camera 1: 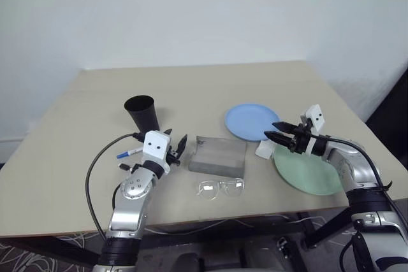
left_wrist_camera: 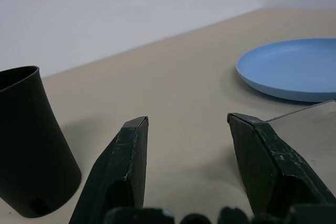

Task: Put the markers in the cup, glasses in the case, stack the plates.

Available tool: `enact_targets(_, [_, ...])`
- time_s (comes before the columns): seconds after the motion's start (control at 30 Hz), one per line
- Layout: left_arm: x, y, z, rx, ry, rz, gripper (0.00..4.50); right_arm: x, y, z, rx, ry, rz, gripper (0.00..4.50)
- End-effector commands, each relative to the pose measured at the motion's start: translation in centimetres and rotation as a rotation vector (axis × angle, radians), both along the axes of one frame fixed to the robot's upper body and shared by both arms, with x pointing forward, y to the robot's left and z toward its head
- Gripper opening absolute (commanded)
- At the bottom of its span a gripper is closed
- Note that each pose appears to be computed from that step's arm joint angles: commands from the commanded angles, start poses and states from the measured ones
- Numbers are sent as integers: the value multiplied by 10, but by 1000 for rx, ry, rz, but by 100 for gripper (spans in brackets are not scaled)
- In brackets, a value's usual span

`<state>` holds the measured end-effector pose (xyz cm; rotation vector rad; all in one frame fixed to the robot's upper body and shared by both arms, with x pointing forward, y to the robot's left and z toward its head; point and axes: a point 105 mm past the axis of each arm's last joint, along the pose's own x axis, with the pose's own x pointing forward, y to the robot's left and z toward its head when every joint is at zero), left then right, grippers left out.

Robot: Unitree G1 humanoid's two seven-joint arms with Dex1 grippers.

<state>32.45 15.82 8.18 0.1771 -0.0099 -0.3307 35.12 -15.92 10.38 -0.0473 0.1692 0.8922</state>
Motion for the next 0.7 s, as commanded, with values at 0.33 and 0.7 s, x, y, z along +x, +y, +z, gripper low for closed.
enact_targets(0.33, [0,-9,20,-9,-60,-79,249,5,-16,19,-18,-81,-72,258])
enact_targets(0.7, [1,-10,23,-2,-63,-149,249,1,-40,12,-73,-67,-163,258])
